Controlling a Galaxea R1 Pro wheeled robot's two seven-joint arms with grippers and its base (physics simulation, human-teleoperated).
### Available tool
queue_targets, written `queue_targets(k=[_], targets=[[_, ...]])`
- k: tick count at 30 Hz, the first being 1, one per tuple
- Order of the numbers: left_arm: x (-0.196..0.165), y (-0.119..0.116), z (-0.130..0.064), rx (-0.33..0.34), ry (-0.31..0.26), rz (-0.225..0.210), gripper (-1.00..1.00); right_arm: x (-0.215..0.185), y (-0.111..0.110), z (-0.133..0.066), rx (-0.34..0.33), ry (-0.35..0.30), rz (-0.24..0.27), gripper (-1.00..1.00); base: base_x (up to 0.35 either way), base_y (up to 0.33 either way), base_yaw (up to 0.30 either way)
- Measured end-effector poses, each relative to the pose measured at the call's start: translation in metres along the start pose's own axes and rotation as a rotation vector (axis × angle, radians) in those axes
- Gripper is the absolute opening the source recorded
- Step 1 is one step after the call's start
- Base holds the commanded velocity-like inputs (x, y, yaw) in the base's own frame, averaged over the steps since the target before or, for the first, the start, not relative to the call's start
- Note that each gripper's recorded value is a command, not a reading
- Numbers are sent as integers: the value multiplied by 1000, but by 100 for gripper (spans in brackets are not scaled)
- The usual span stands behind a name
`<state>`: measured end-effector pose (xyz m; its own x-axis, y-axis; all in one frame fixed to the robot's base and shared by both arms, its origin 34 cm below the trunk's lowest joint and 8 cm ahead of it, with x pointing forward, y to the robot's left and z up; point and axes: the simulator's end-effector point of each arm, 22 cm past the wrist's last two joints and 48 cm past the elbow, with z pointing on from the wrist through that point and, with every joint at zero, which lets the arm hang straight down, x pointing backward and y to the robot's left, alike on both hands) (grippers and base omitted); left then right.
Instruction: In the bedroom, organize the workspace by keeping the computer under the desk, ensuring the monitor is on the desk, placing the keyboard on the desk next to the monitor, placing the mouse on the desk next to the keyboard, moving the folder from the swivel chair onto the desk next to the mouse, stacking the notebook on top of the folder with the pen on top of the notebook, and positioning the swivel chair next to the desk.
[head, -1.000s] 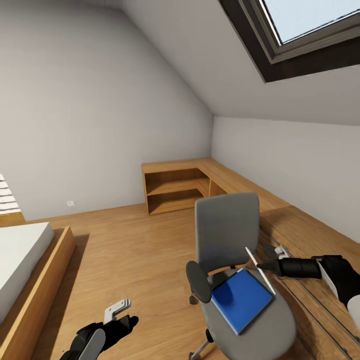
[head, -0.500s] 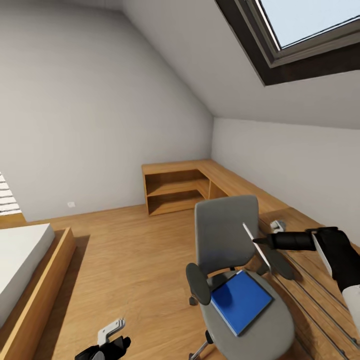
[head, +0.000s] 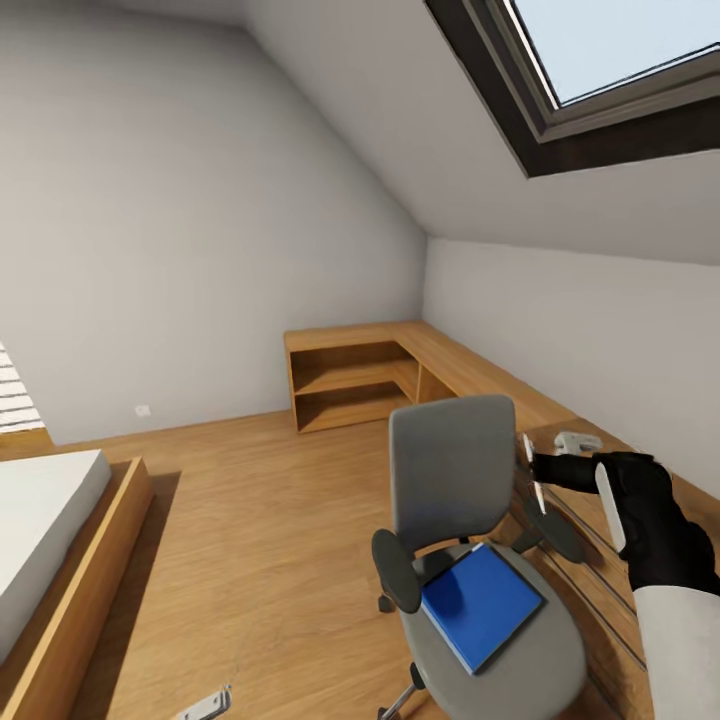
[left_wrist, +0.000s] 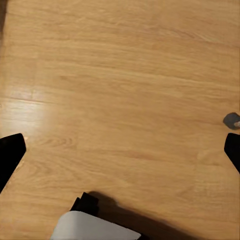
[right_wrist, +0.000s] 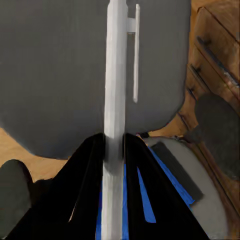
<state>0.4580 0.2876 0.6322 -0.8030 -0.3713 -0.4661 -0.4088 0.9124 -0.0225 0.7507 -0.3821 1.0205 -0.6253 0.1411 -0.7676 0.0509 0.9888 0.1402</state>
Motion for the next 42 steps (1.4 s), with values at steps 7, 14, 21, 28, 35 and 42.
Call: queue_targets(k=[7, 14, 21, 28, 35, 42], targets=[[3, 13, -5, -27, -20, -3, 100, -9, -39, -21, 222, -82, 30, -100, 0, 0, 0], [12, 13, -12, -29, -10, 46, 100, 2, -60, -59, 296, -132, 48, -100, 0, 0, -109], [14, 12, -20, -26, -7, 64, 100, 10, -55, -66, 290, -110, 76, -100, 0, 0, -245], [13, 11, -27, -25, -5, 66, 100, 13, -46, -67, 276, -97, 88, -100, 0, 0, -276], [16, 14, -34, -29, 2, 69, 100, 13, -62, -78, 301, -97, 133, -100, 0, 0, -293], [68, 87, -33, -174, 15, 101, 100, 22, -83, -82, 328, -91, 188, -100, 0, 0, -295]])
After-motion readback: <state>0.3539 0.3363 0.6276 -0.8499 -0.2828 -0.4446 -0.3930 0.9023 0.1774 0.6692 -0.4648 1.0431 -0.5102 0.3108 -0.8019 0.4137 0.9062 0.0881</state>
